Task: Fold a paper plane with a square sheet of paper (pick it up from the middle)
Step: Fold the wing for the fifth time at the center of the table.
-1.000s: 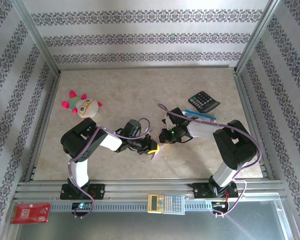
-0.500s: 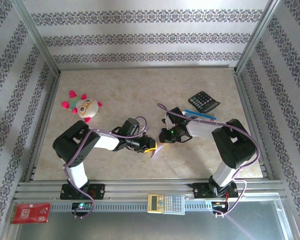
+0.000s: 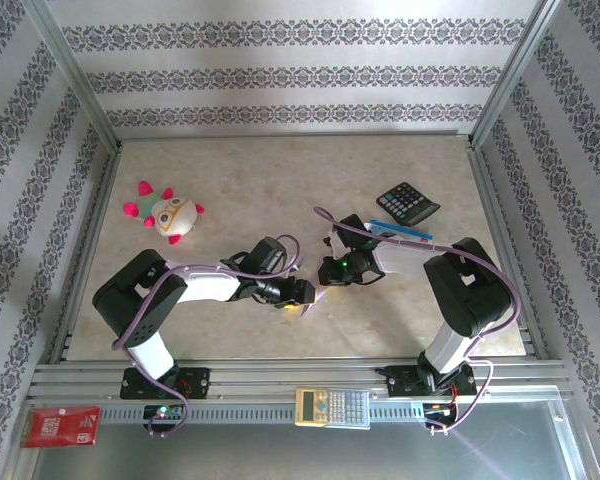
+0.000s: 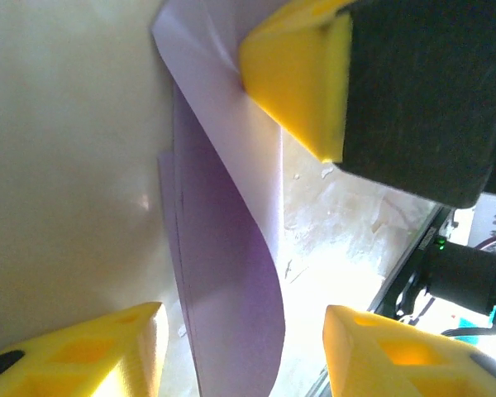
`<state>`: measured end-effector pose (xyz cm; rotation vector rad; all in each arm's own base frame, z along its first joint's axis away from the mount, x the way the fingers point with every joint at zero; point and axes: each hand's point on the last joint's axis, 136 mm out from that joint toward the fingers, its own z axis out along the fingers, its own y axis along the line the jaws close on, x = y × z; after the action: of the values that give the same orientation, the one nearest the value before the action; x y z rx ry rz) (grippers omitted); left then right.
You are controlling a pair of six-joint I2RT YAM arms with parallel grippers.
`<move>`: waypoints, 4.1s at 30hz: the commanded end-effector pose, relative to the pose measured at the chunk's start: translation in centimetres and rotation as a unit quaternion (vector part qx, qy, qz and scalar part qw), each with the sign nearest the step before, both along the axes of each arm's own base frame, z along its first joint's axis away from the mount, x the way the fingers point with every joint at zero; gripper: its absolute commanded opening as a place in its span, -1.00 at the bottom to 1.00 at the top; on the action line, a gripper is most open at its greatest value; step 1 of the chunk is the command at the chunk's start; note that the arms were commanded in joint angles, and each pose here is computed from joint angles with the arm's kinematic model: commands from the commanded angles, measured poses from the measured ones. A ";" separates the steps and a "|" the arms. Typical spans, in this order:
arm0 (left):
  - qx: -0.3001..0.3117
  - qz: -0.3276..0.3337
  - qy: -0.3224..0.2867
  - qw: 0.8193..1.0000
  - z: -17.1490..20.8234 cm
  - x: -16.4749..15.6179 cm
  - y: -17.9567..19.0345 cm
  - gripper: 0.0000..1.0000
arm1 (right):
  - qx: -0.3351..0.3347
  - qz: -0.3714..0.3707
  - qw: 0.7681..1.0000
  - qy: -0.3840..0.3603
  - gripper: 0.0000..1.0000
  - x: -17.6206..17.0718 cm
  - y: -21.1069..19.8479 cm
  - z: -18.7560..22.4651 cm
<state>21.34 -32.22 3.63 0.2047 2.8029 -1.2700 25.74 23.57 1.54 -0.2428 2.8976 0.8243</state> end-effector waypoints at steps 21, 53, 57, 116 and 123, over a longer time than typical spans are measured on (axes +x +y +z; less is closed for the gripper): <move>0.058 -0.021 0.022 0.998 -2.4 -2.0 0.6 -0.44 | 0.003 0.003 1.000 -0.020 -0.71 1.2 0.1 1.4; 0.087 -0.015 0.044 0.995 -4.6 -2.5 1.6 -0.60 | 0.041 0.001 0.999 -0.001 -0.66 -0.8 0.6 1.9; 0.090 -0.012 0.044 0.995 -4.8 -2.4 1.7 -0.60 | 0.024 -0.001 1.000 0.003 -0.67 -1.1 -0.2 1.1; -0.021 -0.033 -0.074 0.996 4.2 -0.1 -2.7 -0.72 | -0.031 -0.012 0.999 0.041 -0.75 -2.2 -2.4 -2.5; 0.002 -0.034 -0.040 0.999 1.2 0.0 -3.0 -0.73 | -0.030 -0.011 0.999 0.040 -0.75 -2.1 -2.3 -2.4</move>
<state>21.12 -34.16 4.25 0.3314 2.7780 -1.1987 24.41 22.69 1.18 -0.2235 2.9129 0.8658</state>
